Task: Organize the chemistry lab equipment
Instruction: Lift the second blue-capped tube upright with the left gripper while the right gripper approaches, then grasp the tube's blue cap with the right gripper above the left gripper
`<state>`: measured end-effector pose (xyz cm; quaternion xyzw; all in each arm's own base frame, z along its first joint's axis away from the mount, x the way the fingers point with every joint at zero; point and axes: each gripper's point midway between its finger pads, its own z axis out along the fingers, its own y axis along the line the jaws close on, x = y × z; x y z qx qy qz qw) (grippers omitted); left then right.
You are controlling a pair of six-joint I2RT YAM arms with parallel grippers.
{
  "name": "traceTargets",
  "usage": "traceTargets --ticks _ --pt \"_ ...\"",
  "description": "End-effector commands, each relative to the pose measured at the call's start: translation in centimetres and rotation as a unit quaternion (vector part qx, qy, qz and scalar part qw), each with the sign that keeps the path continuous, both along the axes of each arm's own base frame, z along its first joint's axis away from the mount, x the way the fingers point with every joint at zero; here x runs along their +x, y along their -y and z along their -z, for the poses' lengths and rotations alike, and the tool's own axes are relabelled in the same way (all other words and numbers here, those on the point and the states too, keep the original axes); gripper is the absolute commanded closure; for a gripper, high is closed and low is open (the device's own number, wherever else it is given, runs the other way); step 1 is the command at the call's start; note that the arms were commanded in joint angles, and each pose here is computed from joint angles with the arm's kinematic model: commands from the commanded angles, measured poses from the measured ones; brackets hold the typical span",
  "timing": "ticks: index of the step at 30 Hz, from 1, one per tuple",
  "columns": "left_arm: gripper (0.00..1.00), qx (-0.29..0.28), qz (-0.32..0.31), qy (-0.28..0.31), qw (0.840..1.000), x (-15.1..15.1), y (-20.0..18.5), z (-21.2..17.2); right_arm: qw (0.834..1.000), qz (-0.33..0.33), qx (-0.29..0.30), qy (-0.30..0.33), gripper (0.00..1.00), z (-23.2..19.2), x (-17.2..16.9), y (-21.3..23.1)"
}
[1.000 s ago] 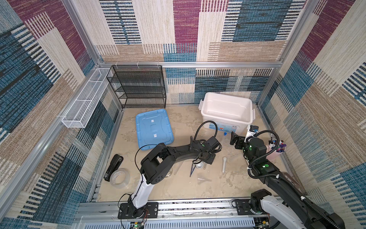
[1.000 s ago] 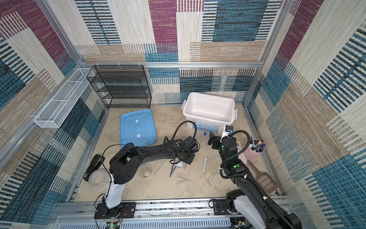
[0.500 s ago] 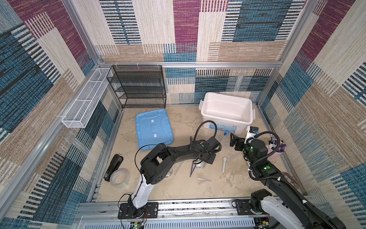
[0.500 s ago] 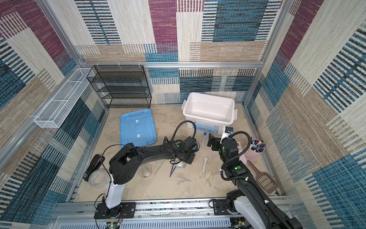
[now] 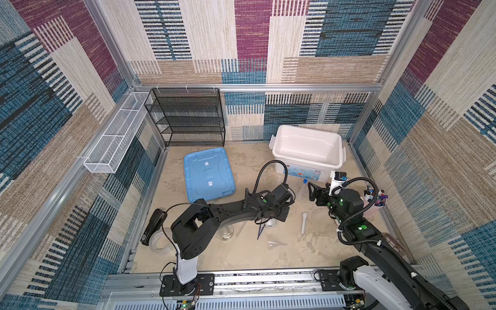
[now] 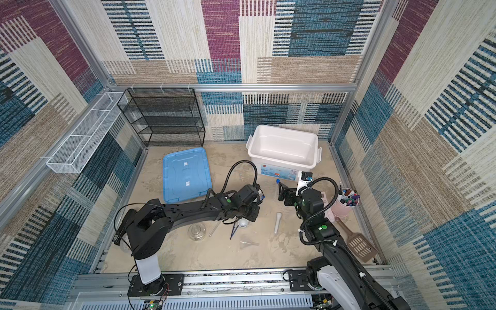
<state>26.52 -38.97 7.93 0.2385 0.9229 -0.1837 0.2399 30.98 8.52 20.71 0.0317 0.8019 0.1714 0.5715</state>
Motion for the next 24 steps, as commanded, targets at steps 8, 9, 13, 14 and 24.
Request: traceTargets --ticks 8,9,13,14,24 --pt "0.87 -0.047 -0.003 0.090 0.995 0.5 0.2 -4.1 0.989 -0.103 0.084 -0.058 0.19 -0.2 -1.2 -4.2" --pt "0.87 -0.052 -0.002 0.096 0.994 0.4 0.1 -4.4 0.988 -0.110 0.089 -0.061 0.20 -0.2 -1.4 -4.4" --pt "0.87 -0.070 0.004 0.124 0.990 0.2 0.0 -5.6 0.979 -0.153 0.113 -0.073 0.23 -0.3 -2.1 -6.0" --pt "0.87 -0.073 0.006 0.131 0.989 0.2 0.0 -5.9 0.976 -0.164 0.120 -0.079 0.24 -0.3 -2.3 -6.4" --pt "0.87 -0.100 0.038 0.179 0.978 -0.8 0.2 -7.3 0.957 -0.222 0.152 -0.111 0.30 0.3 -2.9 -9.2"
